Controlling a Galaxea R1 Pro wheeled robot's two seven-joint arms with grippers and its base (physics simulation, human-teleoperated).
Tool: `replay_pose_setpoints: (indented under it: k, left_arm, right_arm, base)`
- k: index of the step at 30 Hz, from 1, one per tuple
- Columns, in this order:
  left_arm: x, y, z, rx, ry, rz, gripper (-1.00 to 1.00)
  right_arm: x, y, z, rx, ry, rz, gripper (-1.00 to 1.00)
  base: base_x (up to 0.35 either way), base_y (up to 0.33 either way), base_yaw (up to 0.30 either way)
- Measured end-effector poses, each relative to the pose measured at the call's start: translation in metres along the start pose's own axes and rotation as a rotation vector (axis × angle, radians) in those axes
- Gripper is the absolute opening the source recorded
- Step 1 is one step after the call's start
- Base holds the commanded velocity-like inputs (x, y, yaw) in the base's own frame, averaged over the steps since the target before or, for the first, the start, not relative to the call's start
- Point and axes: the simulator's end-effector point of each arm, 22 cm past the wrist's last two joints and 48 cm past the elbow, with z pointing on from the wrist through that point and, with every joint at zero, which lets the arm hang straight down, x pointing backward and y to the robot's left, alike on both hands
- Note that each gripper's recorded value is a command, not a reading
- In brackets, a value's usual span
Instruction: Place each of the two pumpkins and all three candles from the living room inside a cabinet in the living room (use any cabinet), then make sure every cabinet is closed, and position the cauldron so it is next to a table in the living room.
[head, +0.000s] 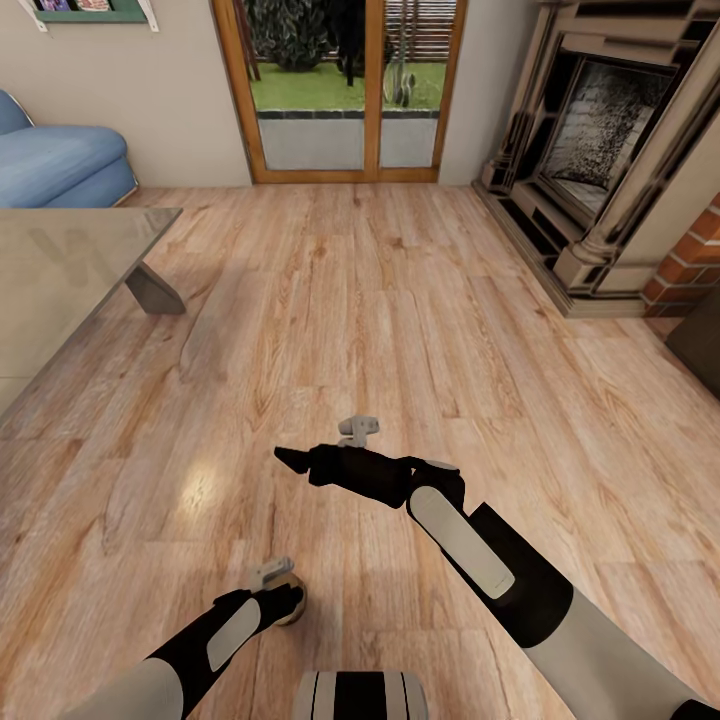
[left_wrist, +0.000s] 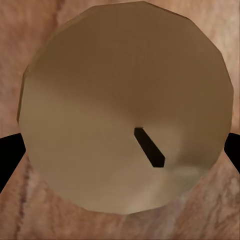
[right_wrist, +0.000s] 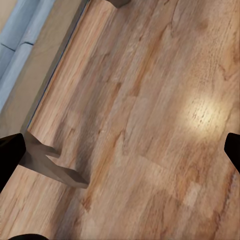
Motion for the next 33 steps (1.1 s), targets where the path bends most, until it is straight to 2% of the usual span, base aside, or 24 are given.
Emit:
replay_pose_setpoints:
  k: [17,24,25,33]
  left_arm:
    - [0.0042,-0.0001,0.0039,0.003,0.010,-0.009,1.00]
    - [-0.0003,0.0025,0.0042,-0.005,-0.013,-0.007,1.00]
    - [-0.0003,0.0027,0.0042,-0.005,-0.013,-0.006,-1.00]
    - [-0.0034,0.0027,0.0042,-0.005,-0.027,-0.010,-1.00]
  right_arm:
    - [0.0042,-0.0056,0.0025,0.004,0.007,0.010,1.00]
    - [0.0045,-0.0060,0.0027,0.004,0.007,0.011,1.00]
    - [0.0045,-0.0061,0.0027,0.004,0.007,0.011,1.00]
    - [0.0045,-0.0061,0.0027,0.005,0.007,0.010,1.00]
  base:
    - [0.000,0.000,0.000]
    - [0.000,0.000,0.000]
    - [0.000,0.000,0.000]
    - [0.000,0.000,0.000]
